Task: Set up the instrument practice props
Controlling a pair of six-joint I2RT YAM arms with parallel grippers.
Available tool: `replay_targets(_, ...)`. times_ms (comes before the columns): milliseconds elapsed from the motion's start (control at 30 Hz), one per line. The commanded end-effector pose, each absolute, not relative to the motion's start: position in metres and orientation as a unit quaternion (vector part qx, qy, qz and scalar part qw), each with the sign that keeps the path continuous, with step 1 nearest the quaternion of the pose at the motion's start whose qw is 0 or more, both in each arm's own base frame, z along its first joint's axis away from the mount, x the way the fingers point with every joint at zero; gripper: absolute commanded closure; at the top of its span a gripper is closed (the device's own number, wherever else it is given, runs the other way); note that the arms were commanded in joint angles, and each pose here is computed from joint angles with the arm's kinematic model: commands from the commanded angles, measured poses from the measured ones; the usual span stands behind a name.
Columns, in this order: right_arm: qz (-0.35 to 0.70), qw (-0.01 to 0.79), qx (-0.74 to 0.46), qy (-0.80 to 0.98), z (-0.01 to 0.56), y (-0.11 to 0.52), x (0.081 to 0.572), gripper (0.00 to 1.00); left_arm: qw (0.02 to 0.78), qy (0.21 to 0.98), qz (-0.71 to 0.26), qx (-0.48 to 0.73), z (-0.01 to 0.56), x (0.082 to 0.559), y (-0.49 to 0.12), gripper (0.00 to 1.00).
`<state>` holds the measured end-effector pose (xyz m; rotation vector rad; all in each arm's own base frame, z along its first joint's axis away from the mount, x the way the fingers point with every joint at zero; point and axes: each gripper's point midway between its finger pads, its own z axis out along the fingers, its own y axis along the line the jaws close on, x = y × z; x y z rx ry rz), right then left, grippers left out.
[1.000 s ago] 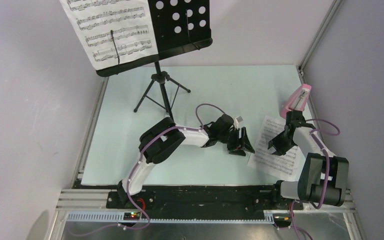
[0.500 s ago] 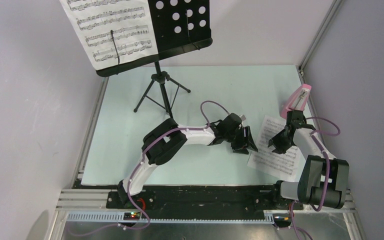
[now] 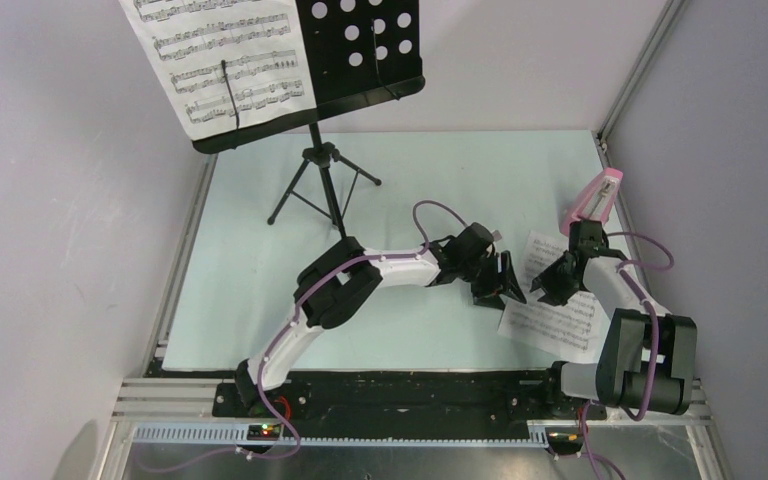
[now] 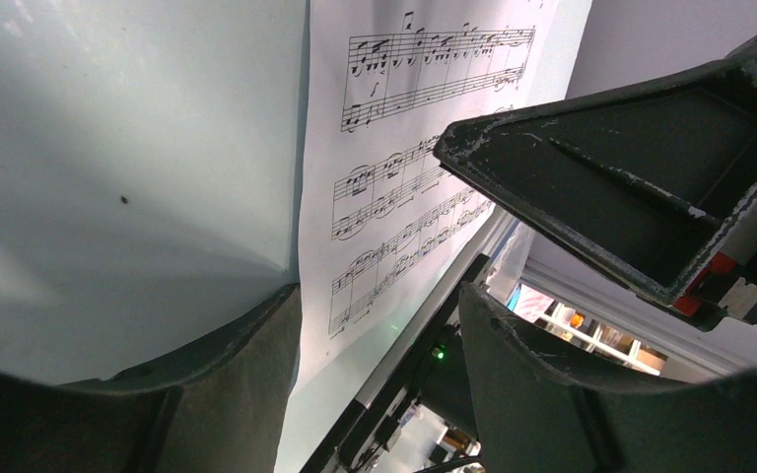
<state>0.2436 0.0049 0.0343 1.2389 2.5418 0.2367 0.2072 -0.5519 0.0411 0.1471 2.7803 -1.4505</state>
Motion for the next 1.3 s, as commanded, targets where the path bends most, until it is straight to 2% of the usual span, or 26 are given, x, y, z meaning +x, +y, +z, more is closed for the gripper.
replay_targets(0,0.094,0.156,0.421,0.888,0.034,0.010,0.249,0.65,-0.043,0.893,-0.445,0.049,0.026,0.190,-0.549,0.35)
replay_targets(267,0.105,0.147,0.414,0.892,0.030,0.017,0.251,0.66,-0.060,0.882,-0.466,0.031,0.035,0.190,-0.558,0.50)
replay_targets(467,0.111,0.148,0.413,0.892,0.028,0.018,0.254,0.66,-0.068,0.886,-0.458,0.000,0.027,0.196,-0.559,0.55)
replay_targets(667,0.120,0.138,0.404,0.896,0.024,0.021,0.254,0.67,-0.052,0.885,-0.462,0.020,0.021,0.203,-0.565,0.63)
replay_targets(800,0.128,0.139,0.401,0.896,0.025,0.023,0.256,0.67,-0.033,0.890,-0.455,0.029,0.010,0.209,-0.565,0.74)
replay_targets(1033,0.140,0.141,0.399,0.895,0.027,0.025,0.259,0.68,0.006,0.902,-0.428,0.058,-0.003,0.217,-0.558,0.99)
replay_targets(1267,0.144,0.161,0.397,0.892,0.042,0.024,0.265,0.67,0.050,0.904,-0.412,0.098,0.000,0.225,-0.542,1.00)
